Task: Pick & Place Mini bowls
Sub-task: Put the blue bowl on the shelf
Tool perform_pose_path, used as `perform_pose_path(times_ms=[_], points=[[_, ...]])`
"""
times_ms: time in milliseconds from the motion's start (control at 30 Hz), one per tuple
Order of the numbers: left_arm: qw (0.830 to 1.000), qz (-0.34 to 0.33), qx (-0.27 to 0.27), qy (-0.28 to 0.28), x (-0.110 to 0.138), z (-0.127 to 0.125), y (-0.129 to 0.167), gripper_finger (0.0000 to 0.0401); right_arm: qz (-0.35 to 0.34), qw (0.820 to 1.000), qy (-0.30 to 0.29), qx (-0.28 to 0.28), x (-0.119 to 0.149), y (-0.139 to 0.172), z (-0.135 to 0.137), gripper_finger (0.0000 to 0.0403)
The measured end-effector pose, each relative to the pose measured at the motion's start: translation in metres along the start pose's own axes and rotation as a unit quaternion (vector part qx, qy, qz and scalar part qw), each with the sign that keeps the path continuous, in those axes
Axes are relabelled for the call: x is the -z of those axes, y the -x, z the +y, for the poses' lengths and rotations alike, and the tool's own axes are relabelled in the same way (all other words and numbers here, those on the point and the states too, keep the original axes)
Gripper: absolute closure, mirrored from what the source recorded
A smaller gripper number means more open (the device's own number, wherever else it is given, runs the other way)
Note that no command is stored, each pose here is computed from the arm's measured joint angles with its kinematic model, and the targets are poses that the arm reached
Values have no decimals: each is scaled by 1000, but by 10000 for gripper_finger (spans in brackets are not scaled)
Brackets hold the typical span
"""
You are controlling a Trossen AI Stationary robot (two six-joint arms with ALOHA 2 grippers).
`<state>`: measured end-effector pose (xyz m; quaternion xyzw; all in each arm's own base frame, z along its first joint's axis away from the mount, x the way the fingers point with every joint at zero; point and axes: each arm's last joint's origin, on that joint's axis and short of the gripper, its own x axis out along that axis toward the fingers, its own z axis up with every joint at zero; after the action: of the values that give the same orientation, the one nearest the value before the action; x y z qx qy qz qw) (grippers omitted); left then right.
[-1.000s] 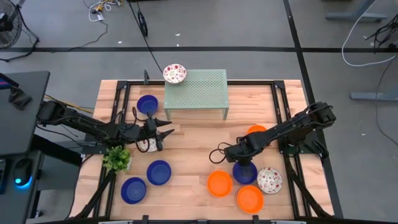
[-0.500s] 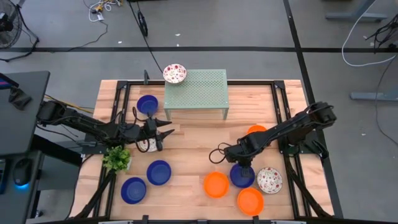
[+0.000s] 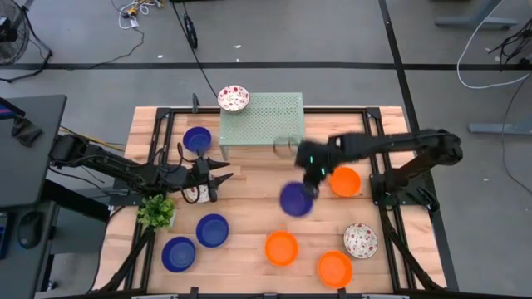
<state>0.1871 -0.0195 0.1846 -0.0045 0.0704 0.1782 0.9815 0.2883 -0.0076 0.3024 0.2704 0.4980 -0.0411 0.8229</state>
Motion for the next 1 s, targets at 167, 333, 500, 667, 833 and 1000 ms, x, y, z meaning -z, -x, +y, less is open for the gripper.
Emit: perform_pose_path(times_ms=[167, 333, 500, 667, 833, 1000], points=[[1000, 0, 0, 0, 0, 0, 0, 220, -117, 991, -59, 2, -55, 56, -20, 400], [1000, 0, 0, 0, 0, 0, 0, 220, -183, 970, -157, 39, -87, 98, -64, 400], [1000, 0, 0, 0, 0, 0, 0, 220, -167, 957, -217, 101, -104, 104, -114, 401], [1000, 0, 0, 0, 0, 0, 0, 220, -152, 948, -249, 126, -121, 96, -153, 401], [1000, 0, 0, 0, 0, 0, 0, 220, -142, 940, -283, 128, -131, 86, -182, 401], [1000, -1, 0, 0, 0, 0, 0, 220, -132, 933, -307, 134, -134, 77, -198, 401]])
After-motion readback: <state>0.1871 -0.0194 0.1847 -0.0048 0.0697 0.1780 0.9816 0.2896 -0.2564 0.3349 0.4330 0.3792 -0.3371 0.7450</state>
